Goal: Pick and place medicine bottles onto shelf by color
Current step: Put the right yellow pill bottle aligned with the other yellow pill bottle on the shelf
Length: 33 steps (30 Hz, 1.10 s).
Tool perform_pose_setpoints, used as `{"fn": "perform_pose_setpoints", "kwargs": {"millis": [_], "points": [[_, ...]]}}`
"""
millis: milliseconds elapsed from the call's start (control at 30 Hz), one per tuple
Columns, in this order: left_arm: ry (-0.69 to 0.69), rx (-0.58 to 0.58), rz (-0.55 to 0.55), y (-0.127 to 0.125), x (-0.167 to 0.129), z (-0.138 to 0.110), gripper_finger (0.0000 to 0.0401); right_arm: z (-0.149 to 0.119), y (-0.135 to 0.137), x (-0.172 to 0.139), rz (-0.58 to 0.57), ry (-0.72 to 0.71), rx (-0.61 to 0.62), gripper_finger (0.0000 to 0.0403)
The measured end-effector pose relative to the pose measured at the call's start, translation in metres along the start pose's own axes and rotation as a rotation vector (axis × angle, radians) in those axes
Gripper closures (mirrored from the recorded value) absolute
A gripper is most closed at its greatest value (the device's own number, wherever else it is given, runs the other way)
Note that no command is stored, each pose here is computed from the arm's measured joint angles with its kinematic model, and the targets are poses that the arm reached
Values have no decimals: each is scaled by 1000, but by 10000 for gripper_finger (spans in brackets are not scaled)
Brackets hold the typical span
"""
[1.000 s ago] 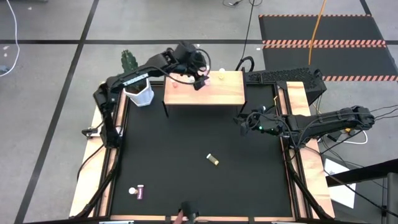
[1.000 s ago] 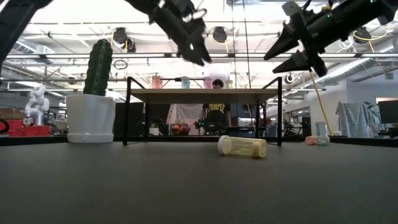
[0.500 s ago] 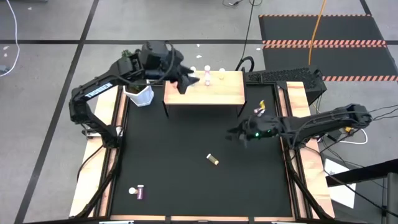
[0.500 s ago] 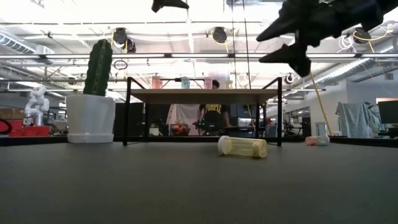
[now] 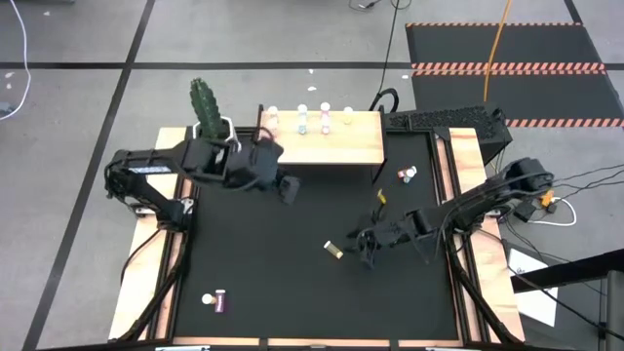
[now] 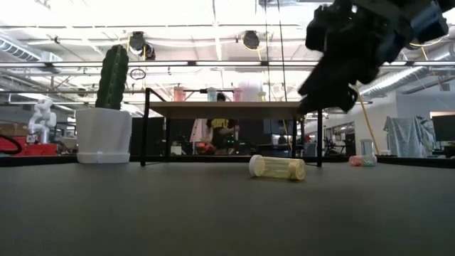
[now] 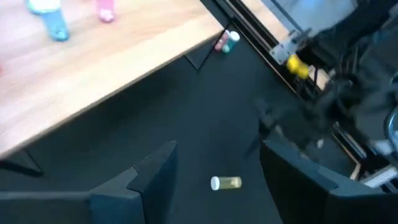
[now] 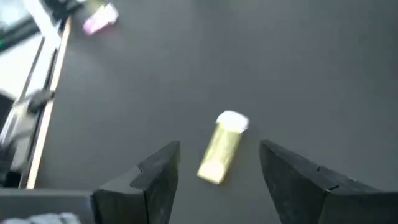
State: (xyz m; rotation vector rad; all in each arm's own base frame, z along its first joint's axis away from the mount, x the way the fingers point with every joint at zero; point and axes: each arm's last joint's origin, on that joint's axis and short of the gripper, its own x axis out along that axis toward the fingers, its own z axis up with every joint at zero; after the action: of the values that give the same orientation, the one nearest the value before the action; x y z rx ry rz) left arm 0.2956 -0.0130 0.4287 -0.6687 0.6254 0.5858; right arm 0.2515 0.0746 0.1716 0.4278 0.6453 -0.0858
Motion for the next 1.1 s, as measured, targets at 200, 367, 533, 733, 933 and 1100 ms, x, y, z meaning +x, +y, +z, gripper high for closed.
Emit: {"fn": "perform_pose_setpoints", "kwargs": {"millis": [200, 367, 533, 733, 933, 1100], "points": [[-137, -132, 70, -13, -3, -23, 178, -20, 10, 24, 59, 54, -60, 180], [-140, -208, 146, -10, 17, -47, 177, -36, 6, 44, 21, 91, -104, 140], [-63, -276, 208, 1, 43, -73, 162, -43, 3, 56, -32, 48, -107, 103], [44, -336, 225, 12, 68, -91, 143, -49, 0, 72, -24, 21, -93, 119], [130, -352, 178, 13, 81, -105, 137, -53, -1, 79, -62, 41, -71, 189], [171, -359, 161, 11, 80, -112, 145, -52, -3, 73, -101, 76, -15, 269]]}}
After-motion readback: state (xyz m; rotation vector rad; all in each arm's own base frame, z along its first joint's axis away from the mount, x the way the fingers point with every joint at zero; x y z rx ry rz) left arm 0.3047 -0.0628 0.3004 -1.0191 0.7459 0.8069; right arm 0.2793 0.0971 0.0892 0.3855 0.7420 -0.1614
